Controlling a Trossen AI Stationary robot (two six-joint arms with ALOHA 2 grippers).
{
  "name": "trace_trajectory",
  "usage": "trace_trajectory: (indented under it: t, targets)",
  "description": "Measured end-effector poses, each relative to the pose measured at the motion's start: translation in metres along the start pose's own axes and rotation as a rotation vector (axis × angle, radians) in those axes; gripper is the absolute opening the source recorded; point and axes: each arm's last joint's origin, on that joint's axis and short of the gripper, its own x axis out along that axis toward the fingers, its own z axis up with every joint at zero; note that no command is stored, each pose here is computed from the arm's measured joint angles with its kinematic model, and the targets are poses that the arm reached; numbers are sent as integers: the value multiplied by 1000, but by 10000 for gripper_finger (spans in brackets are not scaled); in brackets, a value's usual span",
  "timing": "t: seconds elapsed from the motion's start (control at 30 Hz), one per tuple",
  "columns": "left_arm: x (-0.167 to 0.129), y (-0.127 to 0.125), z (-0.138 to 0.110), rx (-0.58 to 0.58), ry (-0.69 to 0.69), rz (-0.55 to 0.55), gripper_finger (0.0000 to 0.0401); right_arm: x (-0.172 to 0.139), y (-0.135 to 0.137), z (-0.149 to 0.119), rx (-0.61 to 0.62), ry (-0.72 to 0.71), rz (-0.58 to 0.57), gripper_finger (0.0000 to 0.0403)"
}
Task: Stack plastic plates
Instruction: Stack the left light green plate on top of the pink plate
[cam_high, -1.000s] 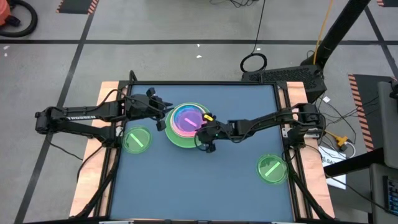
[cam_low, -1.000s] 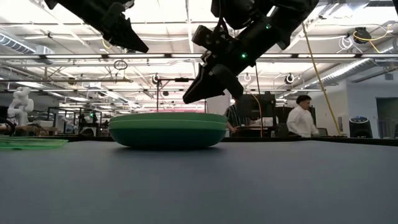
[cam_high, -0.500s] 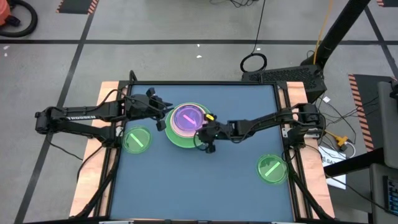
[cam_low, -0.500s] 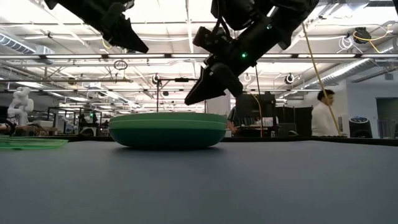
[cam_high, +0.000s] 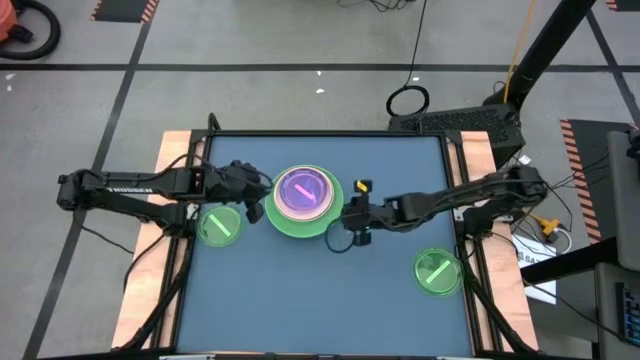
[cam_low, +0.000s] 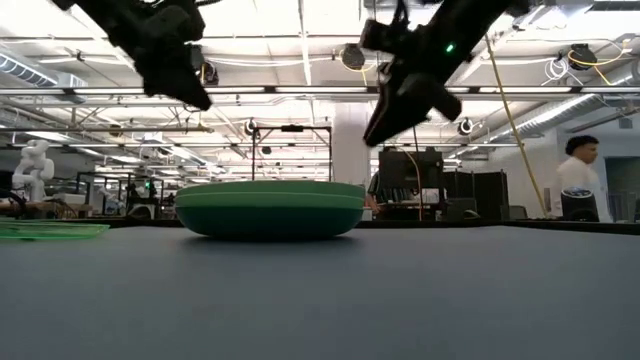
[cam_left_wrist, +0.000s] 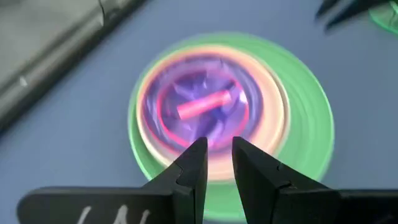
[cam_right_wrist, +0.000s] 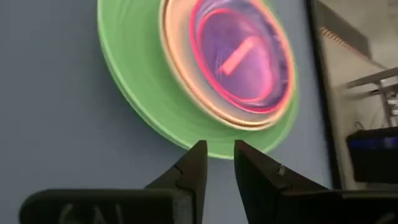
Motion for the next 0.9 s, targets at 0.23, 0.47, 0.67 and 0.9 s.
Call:
trace_trajectory:
  t: [0.23, 0.47, 0.67, 0.9]
  targets:
    - [-8, -16, -24, -226, 180, -6, 81, -38, -11, -12, 14, -93, -54, 73]
    - [-16, -26, -50, -421, 388, 90, 81, -64, -19, -28, 95, -188, -57, 73]
    - [-9, -47, -68, -458, 547, 133, 81, -76, -17, -30, 110, -232, -42, 73]
    - [9, -69, -87, -396, 669, 208, 81, -80, -11, -29, 95, -251, -24, 73]
